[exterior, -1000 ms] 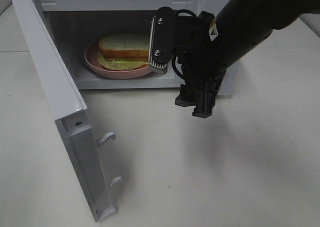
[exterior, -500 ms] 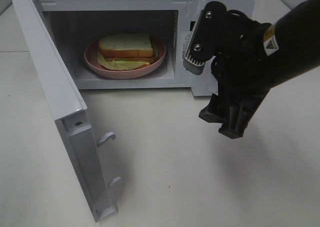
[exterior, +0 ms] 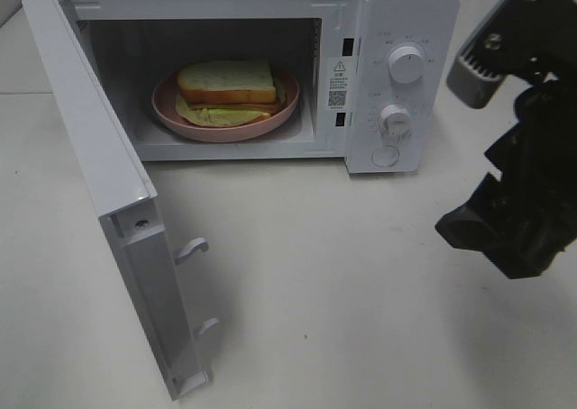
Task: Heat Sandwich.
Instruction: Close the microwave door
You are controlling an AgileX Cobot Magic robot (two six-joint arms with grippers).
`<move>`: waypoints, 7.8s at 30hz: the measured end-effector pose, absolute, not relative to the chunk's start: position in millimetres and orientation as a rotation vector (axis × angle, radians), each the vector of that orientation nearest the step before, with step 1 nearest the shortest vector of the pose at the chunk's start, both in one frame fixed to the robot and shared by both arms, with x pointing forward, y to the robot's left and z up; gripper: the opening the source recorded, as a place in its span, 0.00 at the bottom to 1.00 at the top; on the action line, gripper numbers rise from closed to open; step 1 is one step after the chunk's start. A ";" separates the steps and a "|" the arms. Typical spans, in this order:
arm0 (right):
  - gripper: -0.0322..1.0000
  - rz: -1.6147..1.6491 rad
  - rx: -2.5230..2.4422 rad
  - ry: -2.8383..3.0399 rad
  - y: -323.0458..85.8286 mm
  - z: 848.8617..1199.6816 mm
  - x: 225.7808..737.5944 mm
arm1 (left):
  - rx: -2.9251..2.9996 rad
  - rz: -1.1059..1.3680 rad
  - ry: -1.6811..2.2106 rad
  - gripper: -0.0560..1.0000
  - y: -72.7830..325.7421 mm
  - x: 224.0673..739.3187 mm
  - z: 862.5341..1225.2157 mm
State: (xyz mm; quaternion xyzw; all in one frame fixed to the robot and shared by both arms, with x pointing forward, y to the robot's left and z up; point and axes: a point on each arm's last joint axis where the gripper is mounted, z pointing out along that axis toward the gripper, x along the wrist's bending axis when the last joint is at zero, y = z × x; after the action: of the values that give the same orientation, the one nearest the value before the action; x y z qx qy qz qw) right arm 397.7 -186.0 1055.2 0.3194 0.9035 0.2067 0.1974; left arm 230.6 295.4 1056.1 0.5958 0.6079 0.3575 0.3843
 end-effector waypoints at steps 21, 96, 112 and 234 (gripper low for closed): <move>0.78 0.500 1.153 2.497 -245.2 1086.5 327.2 | 1.518 0.911 1.549 0.98 295.4 230.6 1056.1; 0.76 0.877 1.577 1.559 -305.5 1047.8 232.1 | 1.518 0.911 1.549 0.98 295.4 230.6 1056.1; 0.76 0.877 1.577 1.559 -305.5 1047.8 232.1 | 1.518 0.911 1.549 0.98 295.4 230.6 1056.1; 0.76 0.877 1.577 1.559 -305.5 1047.8 232.1 | 1.609 0.688 0.990 0.05 140.0 517.8 950.9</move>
State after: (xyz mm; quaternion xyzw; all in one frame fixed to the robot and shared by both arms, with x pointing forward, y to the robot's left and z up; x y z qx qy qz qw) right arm 232.1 -305.5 1047.8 0.6146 0.6074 0.3416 0.3697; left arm 517.8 140.0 950.9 0.6758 0.4156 0.2889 0.5359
